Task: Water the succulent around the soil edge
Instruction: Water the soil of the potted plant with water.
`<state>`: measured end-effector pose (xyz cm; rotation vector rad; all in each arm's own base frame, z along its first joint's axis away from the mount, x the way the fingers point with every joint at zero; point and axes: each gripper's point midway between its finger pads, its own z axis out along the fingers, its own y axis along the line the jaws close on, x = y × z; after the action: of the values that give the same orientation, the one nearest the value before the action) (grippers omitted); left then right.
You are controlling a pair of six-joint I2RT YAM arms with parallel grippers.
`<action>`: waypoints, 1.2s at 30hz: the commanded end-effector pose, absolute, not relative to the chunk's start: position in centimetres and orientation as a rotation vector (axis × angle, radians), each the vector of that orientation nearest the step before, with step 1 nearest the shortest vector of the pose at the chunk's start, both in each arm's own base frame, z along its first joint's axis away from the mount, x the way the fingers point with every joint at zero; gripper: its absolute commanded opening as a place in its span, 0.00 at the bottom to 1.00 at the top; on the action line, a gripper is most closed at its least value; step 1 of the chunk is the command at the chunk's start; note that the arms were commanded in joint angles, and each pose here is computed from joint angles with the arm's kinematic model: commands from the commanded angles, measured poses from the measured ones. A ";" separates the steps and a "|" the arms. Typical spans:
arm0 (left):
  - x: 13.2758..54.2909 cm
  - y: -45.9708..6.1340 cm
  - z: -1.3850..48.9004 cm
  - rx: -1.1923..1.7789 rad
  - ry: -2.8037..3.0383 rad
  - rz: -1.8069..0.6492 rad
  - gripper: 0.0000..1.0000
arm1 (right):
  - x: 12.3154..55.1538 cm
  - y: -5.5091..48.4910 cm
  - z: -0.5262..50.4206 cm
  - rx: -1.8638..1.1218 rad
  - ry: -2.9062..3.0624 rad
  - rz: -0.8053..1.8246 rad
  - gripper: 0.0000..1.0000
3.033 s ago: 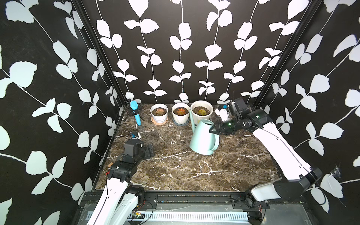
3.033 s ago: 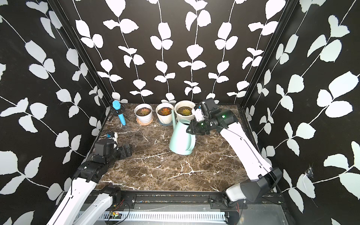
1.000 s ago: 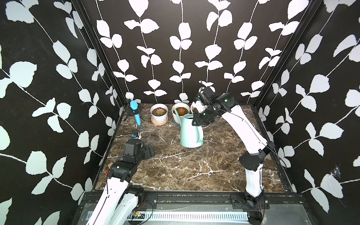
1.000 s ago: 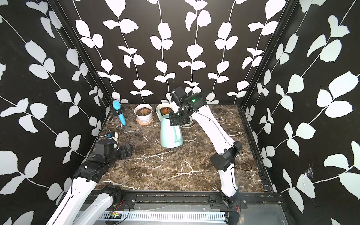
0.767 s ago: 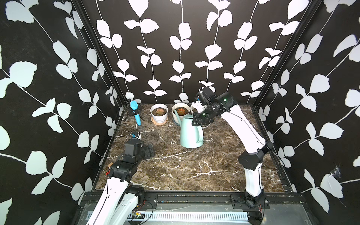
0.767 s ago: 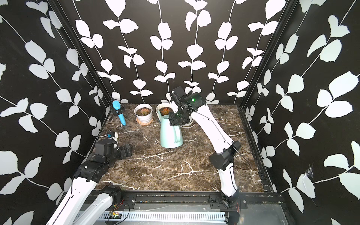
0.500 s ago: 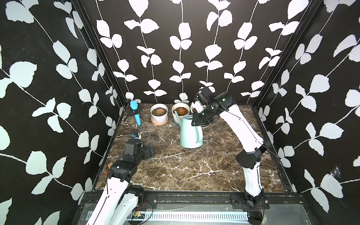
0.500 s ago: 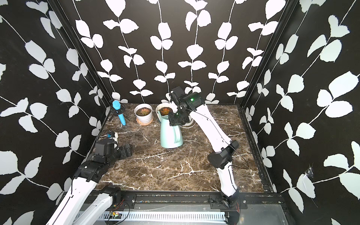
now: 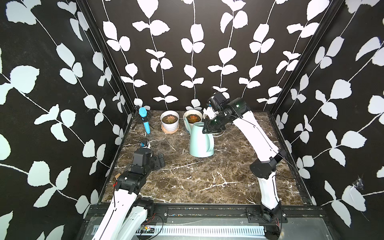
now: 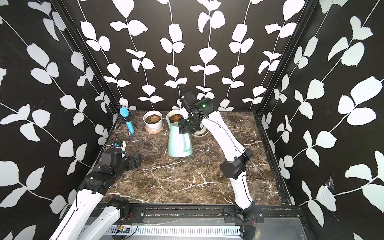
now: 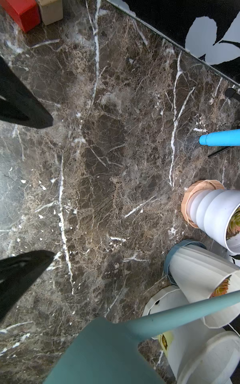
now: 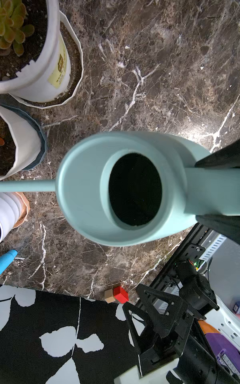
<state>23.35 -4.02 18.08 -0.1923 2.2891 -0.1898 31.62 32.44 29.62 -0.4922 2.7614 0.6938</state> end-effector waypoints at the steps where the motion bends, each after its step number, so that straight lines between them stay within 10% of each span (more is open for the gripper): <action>1: 23.3 -3.9 18.1 -0.190 2.284 -0.180 0.93 | 32.2 32.9 31.6 -0.471 2.692 0.768 0.00; 36: 23.3 -4.0 18.2 -0.184 2.279 -0.182 0.93 | 35.4 34.2 32.7 -0.277 2.646 1.018 0.00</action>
<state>23.33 -4.01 18.14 -0.1923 2.2861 -0.1908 34.35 33.33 30.40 -0.2813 2.7489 0.9144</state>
